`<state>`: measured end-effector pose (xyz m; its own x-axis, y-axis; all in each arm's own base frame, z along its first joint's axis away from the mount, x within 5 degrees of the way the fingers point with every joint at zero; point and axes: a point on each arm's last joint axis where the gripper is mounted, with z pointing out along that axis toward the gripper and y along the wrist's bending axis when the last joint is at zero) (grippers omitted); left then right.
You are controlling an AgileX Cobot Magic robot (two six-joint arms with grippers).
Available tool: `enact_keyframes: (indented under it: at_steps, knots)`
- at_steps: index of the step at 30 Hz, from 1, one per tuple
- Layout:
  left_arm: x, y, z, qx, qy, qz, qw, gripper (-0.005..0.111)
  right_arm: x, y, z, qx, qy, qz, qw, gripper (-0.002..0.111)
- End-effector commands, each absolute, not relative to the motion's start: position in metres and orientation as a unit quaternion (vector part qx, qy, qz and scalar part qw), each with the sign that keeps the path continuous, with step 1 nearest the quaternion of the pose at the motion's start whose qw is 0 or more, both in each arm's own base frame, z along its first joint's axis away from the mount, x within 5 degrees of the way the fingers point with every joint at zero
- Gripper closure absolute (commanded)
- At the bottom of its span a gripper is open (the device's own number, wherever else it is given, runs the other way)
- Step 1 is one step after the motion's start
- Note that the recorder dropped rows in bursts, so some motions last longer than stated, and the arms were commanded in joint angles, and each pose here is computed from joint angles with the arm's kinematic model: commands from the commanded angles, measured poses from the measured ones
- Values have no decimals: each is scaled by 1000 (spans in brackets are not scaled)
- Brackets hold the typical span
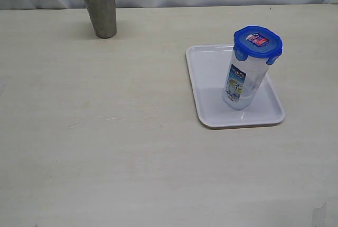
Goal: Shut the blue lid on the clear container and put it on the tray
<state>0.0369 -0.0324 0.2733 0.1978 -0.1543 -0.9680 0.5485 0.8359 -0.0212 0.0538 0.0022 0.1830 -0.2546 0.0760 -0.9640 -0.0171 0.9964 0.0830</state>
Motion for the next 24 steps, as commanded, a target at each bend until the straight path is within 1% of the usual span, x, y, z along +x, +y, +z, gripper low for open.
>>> enact_keyframes:
  at_steps: [1, 22, 24]
  knots:
    - [36, -32, 272, 164, 589, -239, 755, 107, 54, 2, 183, 21, 790, 41, 611, 104]
    - [37, -32, 272, 164, 590, -233, 756, 107, 54, 2, 183, 21, 790, 41, 611, 104]
    - [37, -31, 273, 149, 588, -242, 758, 107, 54, 2, 183, 21, 790, 41, 611, 104]
